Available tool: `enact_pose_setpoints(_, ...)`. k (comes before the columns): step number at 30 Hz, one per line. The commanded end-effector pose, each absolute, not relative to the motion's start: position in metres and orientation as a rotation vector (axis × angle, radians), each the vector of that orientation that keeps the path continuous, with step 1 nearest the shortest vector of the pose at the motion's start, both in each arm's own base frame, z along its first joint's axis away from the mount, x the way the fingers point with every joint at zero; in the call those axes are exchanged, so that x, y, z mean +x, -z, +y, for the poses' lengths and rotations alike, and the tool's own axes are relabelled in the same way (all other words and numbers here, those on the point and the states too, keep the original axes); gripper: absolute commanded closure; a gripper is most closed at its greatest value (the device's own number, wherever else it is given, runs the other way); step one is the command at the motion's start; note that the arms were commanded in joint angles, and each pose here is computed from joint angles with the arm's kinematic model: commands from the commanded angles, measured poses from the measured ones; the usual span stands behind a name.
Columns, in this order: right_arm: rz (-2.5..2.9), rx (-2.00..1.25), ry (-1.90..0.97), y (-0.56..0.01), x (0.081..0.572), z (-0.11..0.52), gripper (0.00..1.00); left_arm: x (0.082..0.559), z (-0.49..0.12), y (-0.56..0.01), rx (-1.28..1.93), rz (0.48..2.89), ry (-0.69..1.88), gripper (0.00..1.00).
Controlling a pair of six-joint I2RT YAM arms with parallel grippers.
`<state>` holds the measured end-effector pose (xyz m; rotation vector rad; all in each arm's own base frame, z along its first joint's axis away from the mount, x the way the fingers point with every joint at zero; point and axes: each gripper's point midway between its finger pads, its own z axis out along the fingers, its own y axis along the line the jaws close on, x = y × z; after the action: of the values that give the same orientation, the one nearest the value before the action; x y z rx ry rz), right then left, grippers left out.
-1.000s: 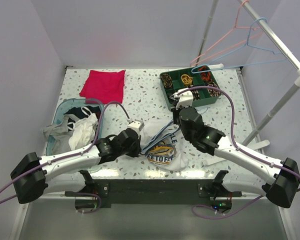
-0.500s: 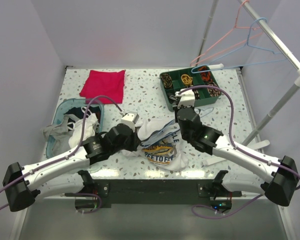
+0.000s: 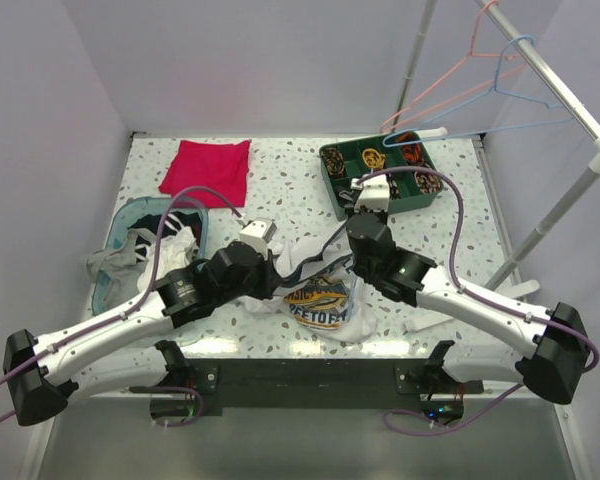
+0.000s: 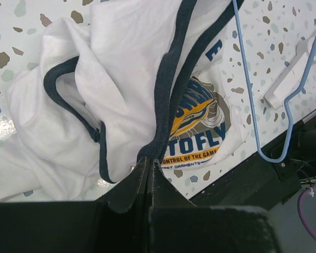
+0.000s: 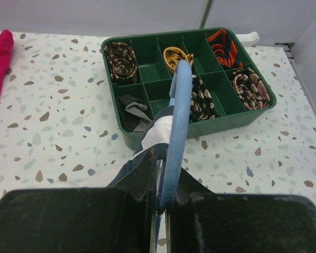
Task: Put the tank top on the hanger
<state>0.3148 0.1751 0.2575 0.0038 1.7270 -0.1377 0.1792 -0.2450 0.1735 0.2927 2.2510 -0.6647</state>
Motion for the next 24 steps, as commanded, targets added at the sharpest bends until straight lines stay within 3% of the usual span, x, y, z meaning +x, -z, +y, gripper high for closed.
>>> enact_pose_setpoints(1,1.659,0.136,-0.028,-0.296,0.322,0.192,1.0,0.177,-0.253,-0.184,0.33,2.232,0.716,1.0)
enact_pose_setpoints(24,1.473,0.706,0.159,-0.277,0.318,0.141,1.0,0.148,-0.266,-0.17,0.341,2.313,0.888,1.0)
